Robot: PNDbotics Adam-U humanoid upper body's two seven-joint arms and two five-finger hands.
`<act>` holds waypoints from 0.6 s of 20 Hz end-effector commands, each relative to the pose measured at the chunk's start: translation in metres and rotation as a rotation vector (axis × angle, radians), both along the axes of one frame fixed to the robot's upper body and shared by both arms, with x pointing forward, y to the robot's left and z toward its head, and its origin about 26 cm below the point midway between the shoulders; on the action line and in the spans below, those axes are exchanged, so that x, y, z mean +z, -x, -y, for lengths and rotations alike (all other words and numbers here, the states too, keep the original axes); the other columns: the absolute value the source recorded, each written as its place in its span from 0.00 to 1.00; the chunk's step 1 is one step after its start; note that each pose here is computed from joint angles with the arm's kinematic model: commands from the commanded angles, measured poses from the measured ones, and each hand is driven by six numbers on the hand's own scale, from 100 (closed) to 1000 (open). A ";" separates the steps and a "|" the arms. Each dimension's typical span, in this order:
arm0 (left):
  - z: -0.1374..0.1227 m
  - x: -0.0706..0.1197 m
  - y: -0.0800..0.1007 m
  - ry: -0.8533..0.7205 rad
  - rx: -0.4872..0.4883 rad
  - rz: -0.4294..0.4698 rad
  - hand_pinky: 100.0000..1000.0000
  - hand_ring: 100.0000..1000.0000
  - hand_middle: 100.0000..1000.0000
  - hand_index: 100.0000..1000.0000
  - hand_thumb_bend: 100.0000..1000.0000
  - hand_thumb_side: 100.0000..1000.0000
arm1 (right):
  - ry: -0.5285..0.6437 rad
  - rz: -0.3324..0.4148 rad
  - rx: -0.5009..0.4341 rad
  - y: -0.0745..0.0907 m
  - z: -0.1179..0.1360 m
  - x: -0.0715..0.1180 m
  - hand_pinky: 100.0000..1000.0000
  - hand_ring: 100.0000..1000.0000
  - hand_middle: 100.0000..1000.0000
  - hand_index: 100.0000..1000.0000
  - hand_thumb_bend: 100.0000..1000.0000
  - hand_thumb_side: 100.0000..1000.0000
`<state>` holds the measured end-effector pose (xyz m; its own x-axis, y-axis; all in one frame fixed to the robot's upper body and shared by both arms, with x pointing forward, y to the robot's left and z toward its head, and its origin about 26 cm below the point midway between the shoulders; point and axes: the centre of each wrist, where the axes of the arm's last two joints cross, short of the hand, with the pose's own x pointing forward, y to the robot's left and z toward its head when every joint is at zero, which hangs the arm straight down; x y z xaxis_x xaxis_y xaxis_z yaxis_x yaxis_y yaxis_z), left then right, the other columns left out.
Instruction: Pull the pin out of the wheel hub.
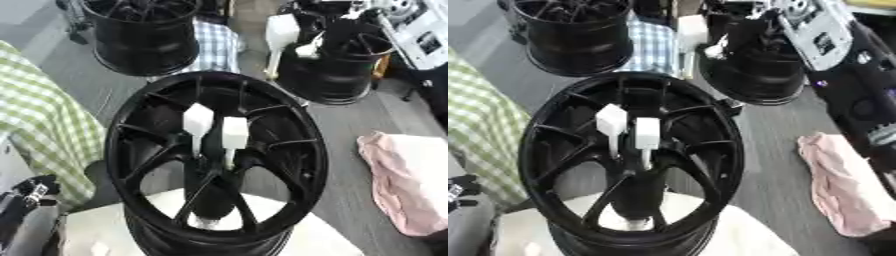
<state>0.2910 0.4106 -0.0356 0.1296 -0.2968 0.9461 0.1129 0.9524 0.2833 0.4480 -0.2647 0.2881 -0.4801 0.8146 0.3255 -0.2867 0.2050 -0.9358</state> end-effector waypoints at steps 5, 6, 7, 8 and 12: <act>-0.014 0.013 0.000 -0.015 0.048 0.042 0.68 0.73 0.62 0.78 0.26 0.63 | -0.122 0.043 -0.432 0.028 0.127 0.002 0.75 0.66 0.51 0.66 0.18 0.17; -0.016 0.013 0.001 -0.013 0.055 0.045 0.68 0.73 0.62 0.78 0.26 0.63 | -0.136 0.030 -0.487 0.030 0.138 -0.008 0.76 0.72 0.66 0.81 0.23 0.23; -0.016 0.013 0.001 -0.012 0.060 0.047 0.68 0.73 0.62 0.78 0.26 0.63 | -0.151 0.020 -0.536 0.032 0.147 -0.017 0.76 0.72 0.66 0.81 0.23 0.23; -0.017 0.013 0.001 -0.010 0.068 0.050 0.68 0.73 0.62 0.78 0.26 0.63 | -0.170 0.004 -0.580 0.034 0.153 -0.029 0.79 0.78 0.79 0.90 0.26 0.32; -0.020 0.013 0.002 -0.005 0.087 0.058 0.68 0.73 0.62 0.78 0.26 0.63 | -0.285 -0.089 -0.747 0.042 0.173 -0.087 0.79 0.78 0.82 0.92 0.21 0.39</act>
